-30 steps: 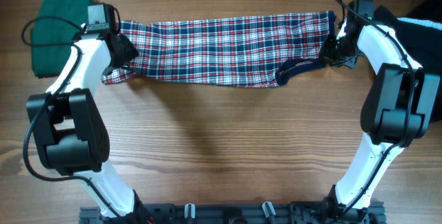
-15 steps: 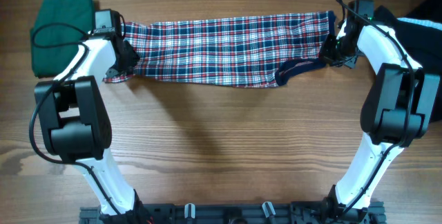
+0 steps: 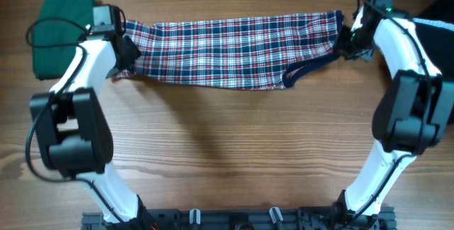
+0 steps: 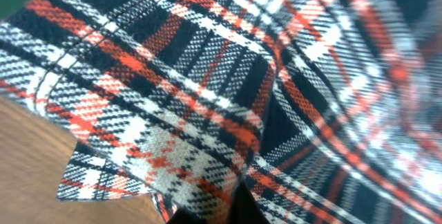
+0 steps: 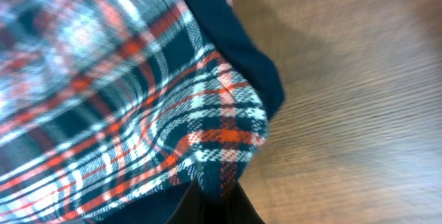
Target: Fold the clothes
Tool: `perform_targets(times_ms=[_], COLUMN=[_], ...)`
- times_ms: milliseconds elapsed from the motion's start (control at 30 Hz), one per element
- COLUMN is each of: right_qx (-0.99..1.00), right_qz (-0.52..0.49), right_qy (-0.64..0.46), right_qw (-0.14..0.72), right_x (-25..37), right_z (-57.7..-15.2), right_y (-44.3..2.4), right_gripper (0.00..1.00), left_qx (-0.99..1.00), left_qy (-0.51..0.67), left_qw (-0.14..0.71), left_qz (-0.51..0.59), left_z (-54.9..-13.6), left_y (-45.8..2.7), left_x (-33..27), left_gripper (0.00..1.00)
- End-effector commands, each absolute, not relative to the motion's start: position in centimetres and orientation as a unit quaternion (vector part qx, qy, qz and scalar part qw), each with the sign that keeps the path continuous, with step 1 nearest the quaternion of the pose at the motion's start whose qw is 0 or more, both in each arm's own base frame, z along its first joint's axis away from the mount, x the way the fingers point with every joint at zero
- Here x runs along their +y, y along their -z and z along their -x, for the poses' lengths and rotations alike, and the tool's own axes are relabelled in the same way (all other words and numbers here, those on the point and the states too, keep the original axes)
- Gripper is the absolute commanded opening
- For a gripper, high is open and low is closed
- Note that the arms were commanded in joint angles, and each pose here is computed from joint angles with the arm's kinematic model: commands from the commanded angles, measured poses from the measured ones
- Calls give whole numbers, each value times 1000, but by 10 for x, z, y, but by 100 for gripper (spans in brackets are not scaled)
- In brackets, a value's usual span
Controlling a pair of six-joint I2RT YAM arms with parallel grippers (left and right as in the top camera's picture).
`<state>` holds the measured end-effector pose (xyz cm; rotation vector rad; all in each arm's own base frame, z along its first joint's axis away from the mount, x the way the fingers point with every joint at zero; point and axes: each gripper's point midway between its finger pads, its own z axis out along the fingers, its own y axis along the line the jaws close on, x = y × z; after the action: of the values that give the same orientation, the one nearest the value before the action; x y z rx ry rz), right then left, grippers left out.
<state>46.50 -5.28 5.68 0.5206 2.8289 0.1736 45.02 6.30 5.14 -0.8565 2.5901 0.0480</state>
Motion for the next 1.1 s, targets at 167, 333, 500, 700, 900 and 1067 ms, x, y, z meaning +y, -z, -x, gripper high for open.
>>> perform_targets(times_ms=[167,333,500,700,900,1067], right_qx=[954,940,922,908,910,910], right_qz=[-147,-148,-162,-157,-155,-154], right_qy=[-24,-9,1,2,-5,-7], right_qw=[260,309,352,389,384,384], right_x=[-67,-78,-92,-95,-92,-91], right_z=[-466,-449,-425,-400,-398,-398], right_y=[-187,-239,-285,-322,-320,-320], right_gripper=[4,4,4,4,4,5], left_qx=[877,851,828,822,825,826], left_qy=[12,30,52,71,71,70], left_qw=[369,431,483,504,500,498], left_qz=[306,298,279,256,254,254], left_z=[-457,-445,-433,-428,-429,-428], left_y=[-202,-263,-314,-334,-331,-330], left_x=[68,64,48,27,24,24], left_gripper=[4,4,4,4,4,9])
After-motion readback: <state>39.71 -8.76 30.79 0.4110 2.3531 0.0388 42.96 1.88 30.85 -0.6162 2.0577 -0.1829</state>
